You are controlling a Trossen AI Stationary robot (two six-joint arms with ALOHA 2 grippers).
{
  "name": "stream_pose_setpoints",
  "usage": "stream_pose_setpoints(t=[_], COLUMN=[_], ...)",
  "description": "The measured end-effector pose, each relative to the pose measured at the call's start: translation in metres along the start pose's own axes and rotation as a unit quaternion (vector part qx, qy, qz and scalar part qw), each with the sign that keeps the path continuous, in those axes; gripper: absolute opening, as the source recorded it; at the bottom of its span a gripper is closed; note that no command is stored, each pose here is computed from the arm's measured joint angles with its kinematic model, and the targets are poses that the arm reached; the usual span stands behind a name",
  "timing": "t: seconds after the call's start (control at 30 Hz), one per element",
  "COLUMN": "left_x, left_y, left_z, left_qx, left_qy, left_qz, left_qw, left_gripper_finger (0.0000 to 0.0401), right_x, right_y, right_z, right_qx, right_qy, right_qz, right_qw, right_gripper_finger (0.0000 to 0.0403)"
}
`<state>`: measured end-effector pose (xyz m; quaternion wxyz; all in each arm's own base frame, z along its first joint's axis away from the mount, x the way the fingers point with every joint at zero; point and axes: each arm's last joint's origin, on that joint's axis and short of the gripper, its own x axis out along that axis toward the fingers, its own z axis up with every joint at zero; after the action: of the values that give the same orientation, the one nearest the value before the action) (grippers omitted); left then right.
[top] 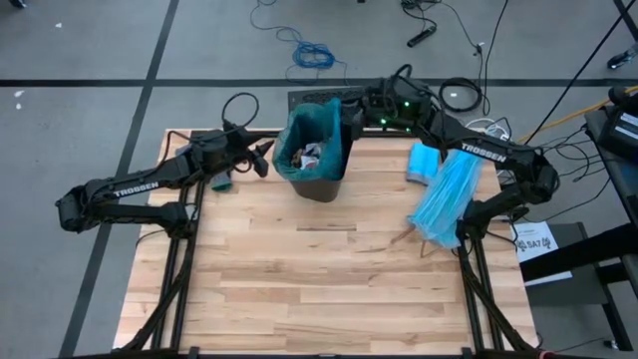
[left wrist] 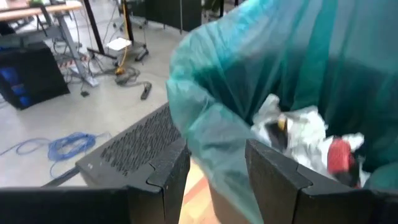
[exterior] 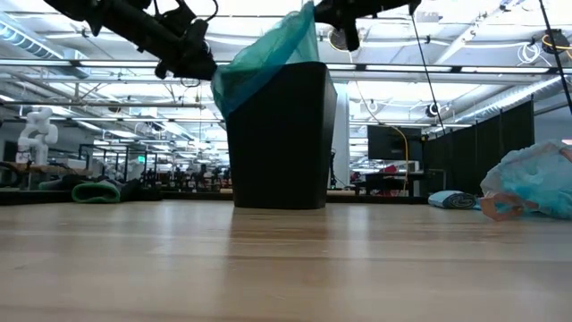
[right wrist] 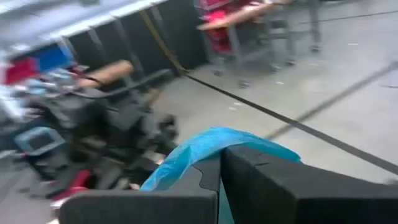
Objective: Place trash/remove bag and relplace
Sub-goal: Remove the blue trash bag from the trash bin
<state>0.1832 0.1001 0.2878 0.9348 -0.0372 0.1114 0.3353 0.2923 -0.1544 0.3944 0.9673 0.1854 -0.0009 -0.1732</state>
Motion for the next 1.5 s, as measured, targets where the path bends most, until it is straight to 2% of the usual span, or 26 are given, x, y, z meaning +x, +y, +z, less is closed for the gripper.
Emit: stream_pose_setpoints(t=[0.2,0.3,0.43,0.57,0.73,0.87,1.03,1.17,1.27,1.37,1.5], left_x=[0.000,0.000,0.000,0.000,-0.001,0.000,-0.001,0.000,0.001,0.006,0.016], left_y=[0.000,0.000,0.000,0.001,0.002,0.004,0.007,0.014,0.018,0.020,0.021], left_z=[0.009,0.010,0.010,0.009,0.009,0.006,-0.002,-0.012,-0.019,-0.023,-0.029], left_qx=[-0.005,0.016,0.029,0.028,0.026,-0.021,-0.034,-0.023,-0.046,-0.062,-0.102], left_qy=[-0.044,-0.049,-0.049,-0.047,-0.046,-0.035,0.004,0.054,0.081,0.100,0.126], left_qz=[-0.001,0.002,0.004,0.017,0.039,0.070,0.108,0.130,0.145,0.129,0.073], left_qw=[0.999,0.999,0.998,0.998,0.998,0.997,0.994,0.990,0.985,0.985,0.984], left_gripper_finger=[0.0162,0.0162,0.0162,0.0162,0.0162,0.0162,0.0162,0.0162,0.0162,0.0162,0.0162], right_x=[0.000,0.000,-0.003,-0.011,-0.019,-0.026,-0.027,-0.028,-0.029,-0.030,-0.029], right_y=[0.004,0.008,0.014,0.018,0.024,0.028,0.027,0.027,0.029,0.029,0.028], right_z=[-0.003,-0.005,-0.004,0.006,0.026,0.039,0.039,0.041,0.045,0.046,0.043], right_qx=[0.020,0.027,0.026,0.018,0.003,-0.005,0.003,-0.004,-0.004,0.005,0.009], right_qy=[0.039,0.059,0.060,0.017,-0.084,-0.153,-0.155,-0.166,-0.188,-0.191,-0.176], right_qz=[0.080,0.131,0.150,0.122,0.096,0.096,0.071,0.074,0.083,0.086,0.080], right_qw=[0.996,0.989,0.987,0.992,0.992,0.983,0.985,0.983,0.979,0.978,0.981], right_gripper_finger=[0.0000,0.0000,0.0000,0.0000,0.0000,0.0000,0.0000,0.0000,0.0000,0.0000,0.0000])
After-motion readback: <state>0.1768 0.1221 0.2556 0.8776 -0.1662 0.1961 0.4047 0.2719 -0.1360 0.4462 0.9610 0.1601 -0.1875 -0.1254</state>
